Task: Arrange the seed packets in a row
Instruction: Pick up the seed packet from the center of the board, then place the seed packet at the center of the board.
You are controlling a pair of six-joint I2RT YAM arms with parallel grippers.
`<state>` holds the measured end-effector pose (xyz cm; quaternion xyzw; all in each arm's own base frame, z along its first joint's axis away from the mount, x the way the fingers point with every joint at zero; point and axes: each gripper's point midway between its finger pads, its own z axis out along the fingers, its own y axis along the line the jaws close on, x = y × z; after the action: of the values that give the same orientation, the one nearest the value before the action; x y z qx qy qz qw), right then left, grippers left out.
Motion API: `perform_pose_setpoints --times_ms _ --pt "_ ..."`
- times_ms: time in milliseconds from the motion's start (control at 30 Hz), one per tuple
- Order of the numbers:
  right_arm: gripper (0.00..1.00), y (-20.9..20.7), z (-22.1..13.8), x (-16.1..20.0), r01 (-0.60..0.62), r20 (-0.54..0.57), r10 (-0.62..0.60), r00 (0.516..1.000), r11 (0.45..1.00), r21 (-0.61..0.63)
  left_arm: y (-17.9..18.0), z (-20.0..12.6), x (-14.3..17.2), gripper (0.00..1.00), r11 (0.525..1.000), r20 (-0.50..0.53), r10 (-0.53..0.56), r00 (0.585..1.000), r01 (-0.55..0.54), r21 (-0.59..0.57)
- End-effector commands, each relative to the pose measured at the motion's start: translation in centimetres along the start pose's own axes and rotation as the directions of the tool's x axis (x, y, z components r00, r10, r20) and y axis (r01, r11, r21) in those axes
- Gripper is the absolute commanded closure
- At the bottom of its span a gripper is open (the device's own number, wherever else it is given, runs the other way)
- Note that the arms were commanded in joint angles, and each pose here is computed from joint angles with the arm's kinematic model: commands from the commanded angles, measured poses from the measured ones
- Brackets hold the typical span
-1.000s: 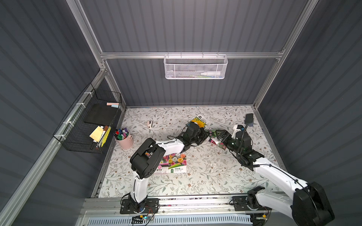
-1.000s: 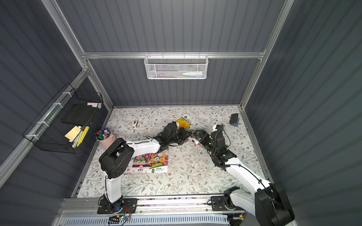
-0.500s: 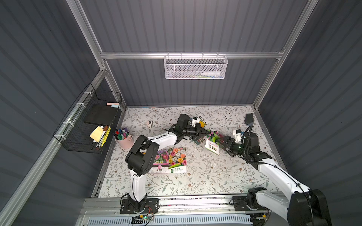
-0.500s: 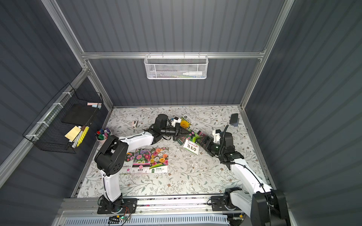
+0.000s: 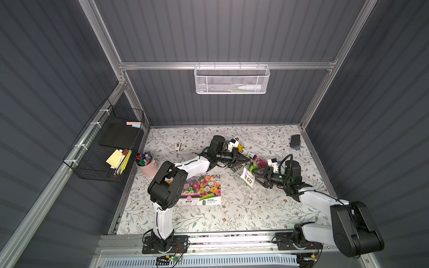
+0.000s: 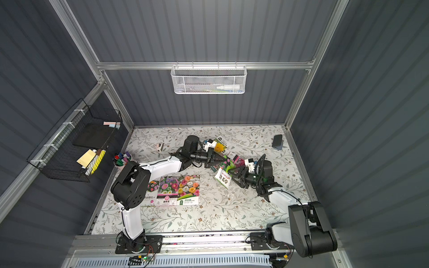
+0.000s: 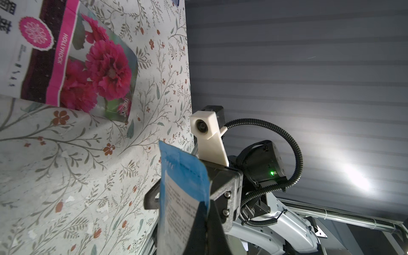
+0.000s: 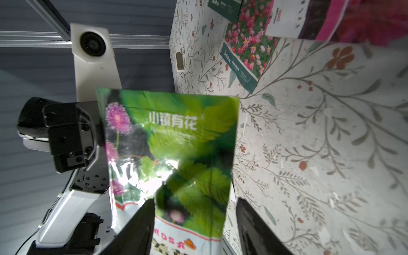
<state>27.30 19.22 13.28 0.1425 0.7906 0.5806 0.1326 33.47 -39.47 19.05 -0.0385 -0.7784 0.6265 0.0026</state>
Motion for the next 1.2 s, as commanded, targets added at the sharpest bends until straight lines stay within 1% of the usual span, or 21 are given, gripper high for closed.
perform_pose_setpoints --times_ms 0,33,200,267,367,400,433,467,500,533,633,667,733,833,867,900,967,1033,1067,1100,1167 --pt "0.49 2.6 -0.4 -0.2 0.033 0.011 -0.032 0.999 0.995 -0.092 -0.3 -1.1 -0.5 1.00 0.999 0.034 0.038 0.999 -0.037 -0.015" --pt "0.52 2.7 -0.5 -0.2 0.035 0.016 -0.034 0.999 0.995 -0.096 -0.3 -1.2 -0.7 1.00 0.999 0.042 0.033 0.999 -0.033 -0.013" --pt "0.76 2.9 -0.7 -0.3 0.031 0.028 -0.028 0.999 0.995 -0.091 0.3 -1.3 -1.2 1.00 1.000 0.051 -0.002 0.999 0.002 -0.012" --pt "0.82 3.4 -1.0 -0.1 0.049 0.031 -0.046 0.998 0.995 -0.087 0.6 -1.6 -1.2 1.00 1.000 0.054 -0.016 0.998 0.017 -0.020" --pt "0.88 2.8 -1.1 0.1 0.055 0.024 -0.054 0.998 0.997 -0.051 1.6 -2.5 -0.9 0.89 0.997 0.059 -0.051 0.997 0.055 -0.054" --pt "0.91 2.5 -1.1 0.2 0.059 0.020 -0.058 0.998 0.998 -0.038 2.0 -2.9 -0.7 0.81 0.995 0.058 -0.065 0.996 0.069 -0.071" --pt "0.93 2.2 -1.1 0.3 0.059 0.010 -0.059 0.998 0.998 -0.025 2.2 -3.2 -0.4 0.69 0.993 0.052 -0.076 0.996 0.081 -0.086" --pt "0.97 1.9 -1.1 0.4 0.067 0.002 -0.067 0.998 0.998 -0.006 2.4 -3.6 0.0 0.54 0.990 0.046 -0.089 0.995 0.093 -0.102" --pt "1.00 1.5 -1.0 0.6 0.077 -0.010 -0.077 0.997 0.997 0.015 2.6 -4.1 0.5 0.08 0.987 0.036 -0.102 0.994 0.106 -0.121" --pt "1.00 1.2 -1.0 0.7 0.085 -0.022 -0.084 0.996 0.996 0.036 3.0 -4.6 1.3 0.01 0.981 0.023 -0.124 0.992 0.126 -0.150" --pt "1.00 0.0 -0.9 1.2 0.113 -0.072 -0.107 0.992 0.989 0.095 4.2 -7.6 5.1 0.01 0.938 -0.031 -0.189 0.981 0.172 -0.300" --pt "1.00 -0.2 -0.8 1.5 0.129 -0.087 -0.120 0.989 0.986 0.109 4.5 -9.1 6.7 0.00 0.914 -0.047 -0.197 0.979 0.166 -0.369" --pt "1.00 -1.4 -0.3 2.2 0.142 -0.120 -0.125 0.985 0.979 0.147 4.5 -12.0 9.5 0.01 0.872 -0.099 -0.160 0.982 0.094 -0.480" --pt "1.00 -2.7 1.0 3.3 0.187 -0.161 -0.155 0.975 0.961 0.206 5.5 -15.9 12.9 0.00 0.770 -0.153 -0.097 0.983 -0.023 -0.637" --pt "1.00 -3.1 1.6 3.8 0.207 -0.179 -0.169 0.969 0.953 0.223 6.5 -17.3 13.5 0.01 0.715 -0.147 -0.068 0.987 -0.054 -0.697" --pt "1.00 -3.5 2.3 4.1 0.230 -0.194 -0.185 0.963 0.943 0.242 7.3 -18.7 14.0 0.01 0.661 -0.138 -0.033 0.990 -0.082 -0.746" --pt "1.00 -4.0 3.3 4.6 0.270 -0.216 -0.216 0.952 0.925 0.268 8.3 -20.3 14.4 0.00 0.594 -0.139 0.045 0.989 -0.139 -0.792" --pt "1.00 -4.3 4.3 4.7 0.307 -0.231 -0.246 0.941 0.909 0.283 9.1 -21.2 14.6 0.01 0.549 -0.159 0.120 0.980 -0.199 -0.812" --pt "1.00 -4.4 4.7 4.8 0.329 -0.240 -0.265 0.934 0.901 0.284 9.6 -21.9 14.3 0.00 0.507 -0.161 0.162 0.974 -0.222 -0.833" --pt "1.00 -4.5 5.2 4.8 0.351 -0.244 -0.287 0.926 0.892 0.284 10.0 -22.4 14.1 0.00 0.480 -0.163 0.193 0.968 -0.238 -0.845" --pt "1.00 -4.7 5.8 4.7 0.389 -0.244 -0.324 0.914 0.869 0.306 10.5 -23.0 13.9 0.00 0.439 -0.172 0.232 0.958 -0.260 -0.860"
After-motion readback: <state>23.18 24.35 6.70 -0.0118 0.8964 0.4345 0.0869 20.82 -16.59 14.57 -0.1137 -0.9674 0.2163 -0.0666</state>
